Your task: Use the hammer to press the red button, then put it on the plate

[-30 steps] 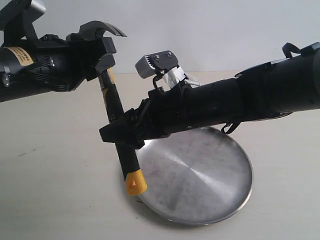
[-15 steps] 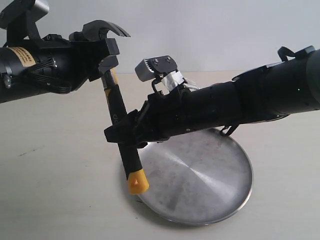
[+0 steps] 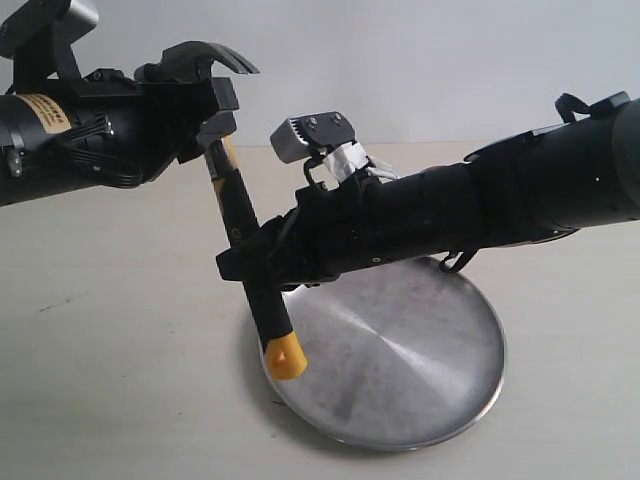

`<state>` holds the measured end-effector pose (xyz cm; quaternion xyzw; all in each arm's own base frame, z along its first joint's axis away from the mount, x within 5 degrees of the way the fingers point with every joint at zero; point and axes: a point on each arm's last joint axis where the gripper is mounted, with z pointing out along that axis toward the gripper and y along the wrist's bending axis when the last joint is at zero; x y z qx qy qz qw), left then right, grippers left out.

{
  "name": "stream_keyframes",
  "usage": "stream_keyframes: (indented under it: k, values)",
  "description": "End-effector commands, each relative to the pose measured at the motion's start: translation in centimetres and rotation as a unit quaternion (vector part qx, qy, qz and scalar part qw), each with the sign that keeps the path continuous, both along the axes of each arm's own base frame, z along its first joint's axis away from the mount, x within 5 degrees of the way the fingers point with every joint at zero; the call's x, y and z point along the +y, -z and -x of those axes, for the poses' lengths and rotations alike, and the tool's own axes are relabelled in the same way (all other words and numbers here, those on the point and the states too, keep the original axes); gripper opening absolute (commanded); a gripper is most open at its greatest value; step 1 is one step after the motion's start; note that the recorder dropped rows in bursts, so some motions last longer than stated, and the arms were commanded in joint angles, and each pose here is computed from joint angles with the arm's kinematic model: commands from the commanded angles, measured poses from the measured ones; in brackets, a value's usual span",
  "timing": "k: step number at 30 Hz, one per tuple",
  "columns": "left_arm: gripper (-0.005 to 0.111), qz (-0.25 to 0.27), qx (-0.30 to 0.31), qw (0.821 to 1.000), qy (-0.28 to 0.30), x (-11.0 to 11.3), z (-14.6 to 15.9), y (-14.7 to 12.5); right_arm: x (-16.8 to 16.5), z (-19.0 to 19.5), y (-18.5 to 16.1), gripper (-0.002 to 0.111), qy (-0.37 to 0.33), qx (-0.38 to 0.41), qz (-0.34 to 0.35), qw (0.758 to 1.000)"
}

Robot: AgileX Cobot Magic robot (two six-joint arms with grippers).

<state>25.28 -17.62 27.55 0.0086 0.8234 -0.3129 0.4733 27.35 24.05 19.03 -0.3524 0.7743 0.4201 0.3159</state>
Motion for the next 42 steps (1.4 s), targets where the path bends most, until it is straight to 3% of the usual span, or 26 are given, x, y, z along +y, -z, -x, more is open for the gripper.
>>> stream_keyframes:
  k: [1, 3, 6, 8, 13, 17, 23, 32, 34, 38, 41, 42]
  values:
    - [0.002, -0.009, -0.051, 0.999, 0.014, -0.1, 0.0, -1.5, 0.2, 0.0, -0.3, 0.0, -0.004, -0.003, -0.006, 1.0]
    - [0.008, -0.019, -0.052, 0.998, 0.018, -0.1, 0.0, -1.4, 0.2, 0.0, -0.3, 0.0, -0.004, -0.003, -0.006, 1.0]
    - [0.041, -0.02, -0.05, 0.998, 0.018, -0.1, 0.0, -1.4, 0.2, 0.0, -0.3, 0.0, 0.001, 0.007, -0.009, 1.0]
    - [0.051, -0.02, -0.05, 0.998, 0.018, -0.1, 0.0, -1.4, 0.2, 0.0, -0.3, 0.0, 0.011, 0.027, -0.013, 0.999]
    - [0.051, -0.045, -0.03, 0.998, 0.027, -0.1, 0.2, -0.8, 0.0, 0.1, -1.6, 0.0, 0.022, 0.02, -0.021, 0.999]
    - [0.051, -0.107, -0.024, 0.992, 0.055, 0.2, 0.7, -0.4, -2.1, -1.4, -3.2, 0.0, 0.174, -0.01, 0.039, 0.984]
    - [0.051, -0.146, -0.047, 0.985, 0.08, 1.2, 2.3, -1.9, -5.2, -2.0, -6.6, 0.0, 0.315, -0.079, 0.083, 0.942]
    - [0.05, -0.21, -0.089, 0.967, 0.112, 3.9, 6.1, -0.3, -8.9, 0.2, -12.7, 0.0, 0.394, -0.175, 0.077, 0.899]
    - [0.043, -0.207, -0.095, 0.968, 0.106, 4.8, 7.1, 0.3, -10.0, 0.8, -13.4, 0.0, 0.411, -0.205, 0.103, 0.882]
    - [0.02, -0.199, -0.101, 0.972, 0.08, 6.9, 8.7, 1.7, -12.0, 1.9, -13.5, 0.0, 0.449, -0.228, 0.151, 0.85]
    - [0.002, -0.195, -0.081, 0.975, 0.063, 8.3, 10.0, 3.2, -12.6, 2.8, -11.8, 0.0, 0.443, -0.217, 0.17, 0.853]
    - [0.0, -0.195, -0.081, 0.976, 0.058, 8.8, 10.3, 3.7, -12.7, 3.0, -11.2, 0.0, 0.441, -0.211, 0.178, 0.854]
